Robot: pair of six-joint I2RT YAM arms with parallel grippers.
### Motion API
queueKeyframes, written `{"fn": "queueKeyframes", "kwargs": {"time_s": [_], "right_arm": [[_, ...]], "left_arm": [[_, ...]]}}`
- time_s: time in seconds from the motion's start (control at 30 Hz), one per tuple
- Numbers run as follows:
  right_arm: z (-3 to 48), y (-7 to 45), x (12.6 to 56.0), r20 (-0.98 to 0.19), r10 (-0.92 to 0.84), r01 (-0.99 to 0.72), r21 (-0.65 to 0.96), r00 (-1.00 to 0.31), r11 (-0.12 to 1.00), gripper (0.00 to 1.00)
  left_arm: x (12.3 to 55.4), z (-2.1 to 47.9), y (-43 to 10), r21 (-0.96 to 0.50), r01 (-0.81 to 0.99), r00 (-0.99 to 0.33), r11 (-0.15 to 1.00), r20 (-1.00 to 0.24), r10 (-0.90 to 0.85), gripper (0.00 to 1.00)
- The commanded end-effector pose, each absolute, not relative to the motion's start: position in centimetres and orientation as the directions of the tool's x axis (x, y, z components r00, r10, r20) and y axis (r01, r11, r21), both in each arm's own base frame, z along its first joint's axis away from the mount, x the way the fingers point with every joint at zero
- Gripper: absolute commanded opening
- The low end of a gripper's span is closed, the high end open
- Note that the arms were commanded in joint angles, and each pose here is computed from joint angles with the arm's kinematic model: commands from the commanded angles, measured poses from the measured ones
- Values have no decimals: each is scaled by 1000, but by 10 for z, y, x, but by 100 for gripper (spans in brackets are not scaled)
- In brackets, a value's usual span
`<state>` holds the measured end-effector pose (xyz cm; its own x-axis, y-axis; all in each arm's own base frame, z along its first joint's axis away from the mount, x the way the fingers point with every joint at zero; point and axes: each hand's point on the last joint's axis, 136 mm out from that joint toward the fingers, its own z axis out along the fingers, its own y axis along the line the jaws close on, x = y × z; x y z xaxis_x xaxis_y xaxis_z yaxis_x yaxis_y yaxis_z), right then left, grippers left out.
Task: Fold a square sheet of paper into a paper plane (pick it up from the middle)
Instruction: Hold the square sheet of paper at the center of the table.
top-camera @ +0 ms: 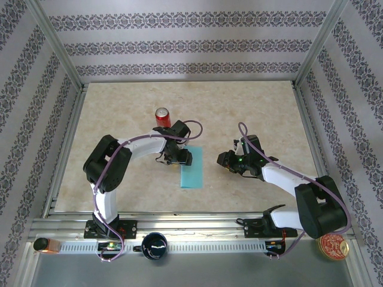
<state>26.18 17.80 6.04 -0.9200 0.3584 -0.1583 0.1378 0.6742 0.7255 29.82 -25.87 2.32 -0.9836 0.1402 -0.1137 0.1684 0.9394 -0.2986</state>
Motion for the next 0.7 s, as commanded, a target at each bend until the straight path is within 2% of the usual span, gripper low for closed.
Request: {"fn": "queueKeyframes", "kwargs": {"time_s": [0.0,0.67], "right_arm": [[69,185,267,-167,353,118,743,-921,659,33],[69,185,266,-167,350,116,742,-922,660,33]], "left_arm": [[297,10,-240,-193,174,-983,966,-95,158,52],[306,18,-247,-216,177,-979,960,-137,150,53]]}}
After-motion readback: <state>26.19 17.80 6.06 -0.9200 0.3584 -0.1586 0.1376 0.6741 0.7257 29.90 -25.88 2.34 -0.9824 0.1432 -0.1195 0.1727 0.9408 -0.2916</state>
